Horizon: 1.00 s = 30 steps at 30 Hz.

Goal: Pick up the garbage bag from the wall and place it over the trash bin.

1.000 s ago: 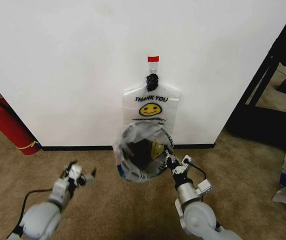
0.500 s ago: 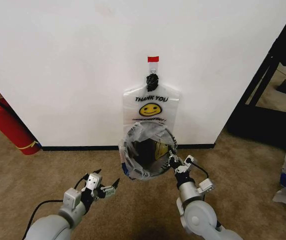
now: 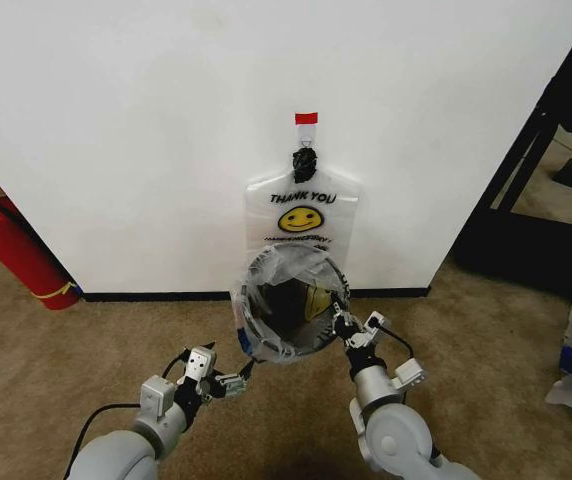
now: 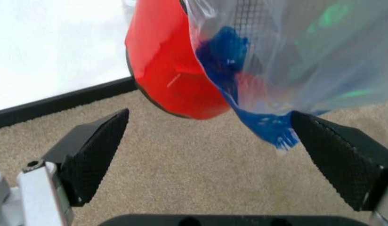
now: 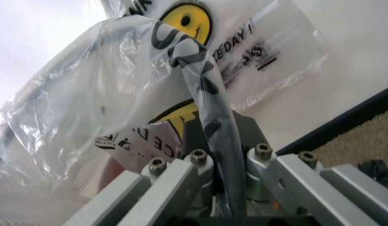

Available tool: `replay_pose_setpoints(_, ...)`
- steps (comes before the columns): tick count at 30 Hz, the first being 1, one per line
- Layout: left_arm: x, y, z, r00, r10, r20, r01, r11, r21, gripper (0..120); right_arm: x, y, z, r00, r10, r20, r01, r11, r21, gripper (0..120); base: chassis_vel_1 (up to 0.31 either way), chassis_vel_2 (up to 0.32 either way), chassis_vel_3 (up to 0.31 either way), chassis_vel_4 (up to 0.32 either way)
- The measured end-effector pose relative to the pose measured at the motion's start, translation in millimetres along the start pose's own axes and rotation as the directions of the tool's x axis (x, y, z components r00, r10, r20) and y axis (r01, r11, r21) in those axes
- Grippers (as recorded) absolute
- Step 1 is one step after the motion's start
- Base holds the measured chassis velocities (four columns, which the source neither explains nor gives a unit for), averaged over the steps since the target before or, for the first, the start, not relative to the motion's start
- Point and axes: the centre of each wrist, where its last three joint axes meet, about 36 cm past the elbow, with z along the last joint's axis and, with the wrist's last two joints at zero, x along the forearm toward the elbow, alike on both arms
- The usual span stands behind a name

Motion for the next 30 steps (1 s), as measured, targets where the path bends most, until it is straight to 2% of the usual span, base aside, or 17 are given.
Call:
replay_pose_setpoints(5, -3, 2, 4, 1.0, -0.004, -0.009, 0.004, 1.0, 0.003, 100, 1, 5, 1, 1.0, 0.004, -0.003, -0.004, 1.0, -0.012, 0, 0.0, 0.0, 0.0, 0.0)
replay_pose_setpoints(15, -18, 11, 26, 0.998, -0.042, -0.039, 0.043, 0.999, 0.011, 100, 17, 32, 5, 0.998, 0.03, -0.059, -0.036, 0.995, -0.096, 0, 0.0, 0.0, 0.0, 0.0)
replay_pose_setpoints(21, -17, 20, 34, 0.996, -0.077, -0.053, 0.076, 0.997, -0.021, 100, 16, 36, 5, 0.997, 0.059, -0.056, -0.065, 0.993, -0.102, 0, 0.0, 0.0, 0.0, 0.0)
replay_pose_setpoints(26, -20, 40, 56, 0.978, -0.193, -0.078, 0.186, 0.979, -0.086, 100, 13, 38, 9, 0.988, 0.145, -0.05, -0.148, 0.986, -0.081, 0, 0.0, 0.0, 0.0, 0.0)
replay_pose_setpoints(30, -20, 50, 65, 0.953, -0.294, -0.078, 0.288, 0.954, -0.082, 100, 9, 37, 13, 0.971, 0.226, -0.083, -0.231, 0.972, -0.051, 0, 0.0, 0.0, 0.0, 0.0)
